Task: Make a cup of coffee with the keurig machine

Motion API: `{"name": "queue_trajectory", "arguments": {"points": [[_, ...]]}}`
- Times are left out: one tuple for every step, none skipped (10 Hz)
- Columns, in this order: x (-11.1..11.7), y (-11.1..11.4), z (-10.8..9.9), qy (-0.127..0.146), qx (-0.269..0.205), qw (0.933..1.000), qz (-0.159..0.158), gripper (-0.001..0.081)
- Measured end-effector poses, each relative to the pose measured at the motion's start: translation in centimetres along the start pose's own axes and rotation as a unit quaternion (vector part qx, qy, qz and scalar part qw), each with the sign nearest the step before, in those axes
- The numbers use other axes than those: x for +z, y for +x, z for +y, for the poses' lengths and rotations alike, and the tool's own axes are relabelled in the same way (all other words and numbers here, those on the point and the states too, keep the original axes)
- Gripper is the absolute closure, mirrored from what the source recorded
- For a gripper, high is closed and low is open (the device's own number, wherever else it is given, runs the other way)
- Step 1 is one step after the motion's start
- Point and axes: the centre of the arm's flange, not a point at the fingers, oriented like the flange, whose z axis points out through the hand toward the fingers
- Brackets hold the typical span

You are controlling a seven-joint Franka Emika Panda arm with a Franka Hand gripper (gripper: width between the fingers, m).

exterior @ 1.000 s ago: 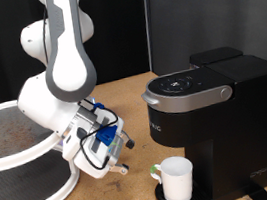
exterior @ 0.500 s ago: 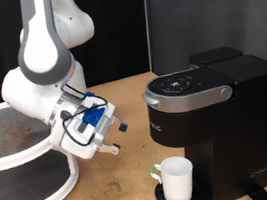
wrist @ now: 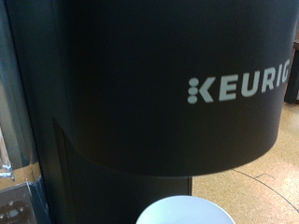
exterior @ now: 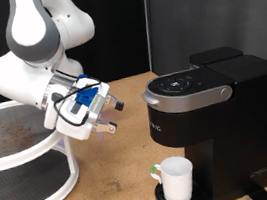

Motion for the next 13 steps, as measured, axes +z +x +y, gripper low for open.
{"name": "queue_trajectory", "arguments": {"points": [[0.1, 0.2, -0.1, 0.0, -0.009, 0.9999, 0.009, -0.0001], [0.3, 0.8, -0.6, 0.01, -0.037, 0.999, 0.022, -0.0001], [0.4, 1.6, -1.5, 0.025, -0.059, 0.9974, 0.032, -0.0001], [0.6, 2.4, -2.6, 0.037, -0.067, 0.9965, 0.032, -0.0001], [0.7, 3.2, -3.8, 0.047, -0.067, 0.9964, 0.025, -0.0001], [0.9, 4.0, -5.0, 0.05, -0.056, 0.9971, 0.008, -0.0001], [1.0, 4.8, -6.2, 0.045, -0.032, 0.9984, -0.006, -0.0001], [1.1, 5.8, -7.4, 0.036, -0.004, 0.9993, -0.009, -0.0001], [1.1, 6.8, -8.6, 0.027, 0.026, 0.9993, -0.007, -0.0001], [1.0, 7.9, -9.8, 0.021, 0.048, 0.9986, -0.006, -0.0001], [0.9, 8.8, -11.1, 0.02, 0.057, 0.9981, -0.011, -0.0001], [0.6, 9.8, -12.2, 0.023, 0.06, 0.9978, -0.01, -0.0001], [0.2, 10.6, -13.4, 0.026, 0.061, 0.9978, -0.01, -0.0001]]}}
